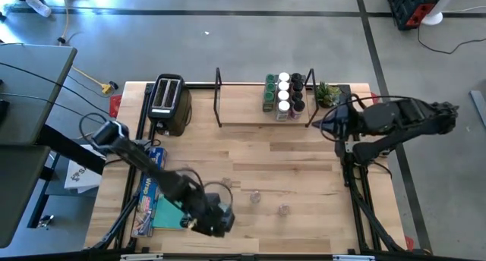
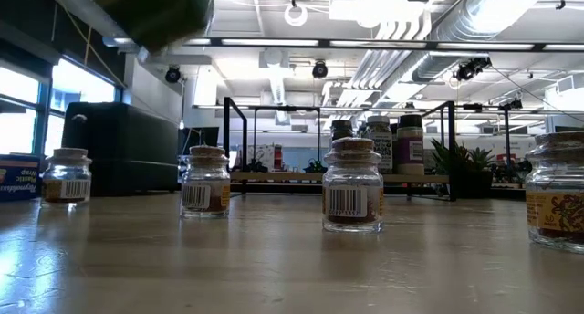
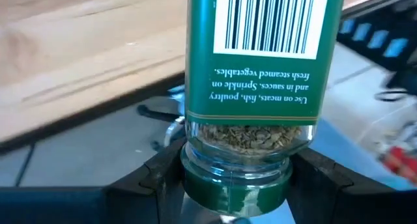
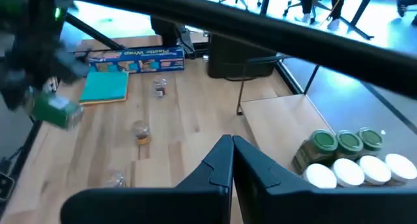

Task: Shelf spices
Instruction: Put the green spice bottle on the shelf and align with the other green spice bottles

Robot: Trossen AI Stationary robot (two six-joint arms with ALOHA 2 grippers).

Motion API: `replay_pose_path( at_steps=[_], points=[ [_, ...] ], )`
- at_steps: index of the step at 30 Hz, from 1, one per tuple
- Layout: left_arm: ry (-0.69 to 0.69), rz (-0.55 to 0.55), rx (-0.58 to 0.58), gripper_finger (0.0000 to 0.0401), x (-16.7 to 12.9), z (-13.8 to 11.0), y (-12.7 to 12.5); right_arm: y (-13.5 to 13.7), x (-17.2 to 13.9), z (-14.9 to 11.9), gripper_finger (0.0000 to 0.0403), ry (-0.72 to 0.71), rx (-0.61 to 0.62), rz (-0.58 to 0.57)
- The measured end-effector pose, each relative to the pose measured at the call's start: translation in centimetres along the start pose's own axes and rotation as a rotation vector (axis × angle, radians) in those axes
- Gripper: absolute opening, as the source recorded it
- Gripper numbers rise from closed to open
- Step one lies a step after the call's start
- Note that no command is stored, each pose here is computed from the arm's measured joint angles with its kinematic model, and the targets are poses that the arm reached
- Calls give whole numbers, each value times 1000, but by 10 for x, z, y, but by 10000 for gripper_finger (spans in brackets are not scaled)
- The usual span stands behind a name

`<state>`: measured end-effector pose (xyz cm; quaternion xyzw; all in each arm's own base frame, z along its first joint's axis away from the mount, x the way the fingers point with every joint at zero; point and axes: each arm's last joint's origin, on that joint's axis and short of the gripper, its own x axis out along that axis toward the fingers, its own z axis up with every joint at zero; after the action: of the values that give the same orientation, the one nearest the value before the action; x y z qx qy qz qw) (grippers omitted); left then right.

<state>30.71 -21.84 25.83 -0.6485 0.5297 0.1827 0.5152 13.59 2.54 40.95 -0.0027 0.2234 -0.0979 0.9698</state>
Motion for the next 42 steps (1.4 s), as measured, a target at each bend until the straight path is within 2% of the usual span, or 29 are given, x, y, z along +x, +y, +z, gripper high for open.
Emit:
replay_pose_path(
  at_steps=[5,9,14,19,24,30,36,42],
  points=[
    [-17,-81,-93,195,-56,16,-8,-4,-1,-1,4,4,-39,-20],
    [-62,-141,-98,195,-92,42,-14,-5,0,-1,4,11,-51,-5],
    [27,-146,-73,195,-125,89,-19,-5,1,-1,4,17,-49,23],
    [151,-139,-40,195,-143,152,-18,-5,1,-2,4,29,-54,25],
    [298,-170,-46,195,-134,222,-14,-5,1,-2,4,28,-12,7],
    [539,-217,-122,195,-87,285,-11,-6,1,-2,4,27,127,-12],
    [587,-185,-217,196,-52,309,-5,-6,1,-4,4,43,181,-20],
    [583,-159,-247,237,-41,314,-2,-7,1,-6,4,64,180,-37]
  ],
)
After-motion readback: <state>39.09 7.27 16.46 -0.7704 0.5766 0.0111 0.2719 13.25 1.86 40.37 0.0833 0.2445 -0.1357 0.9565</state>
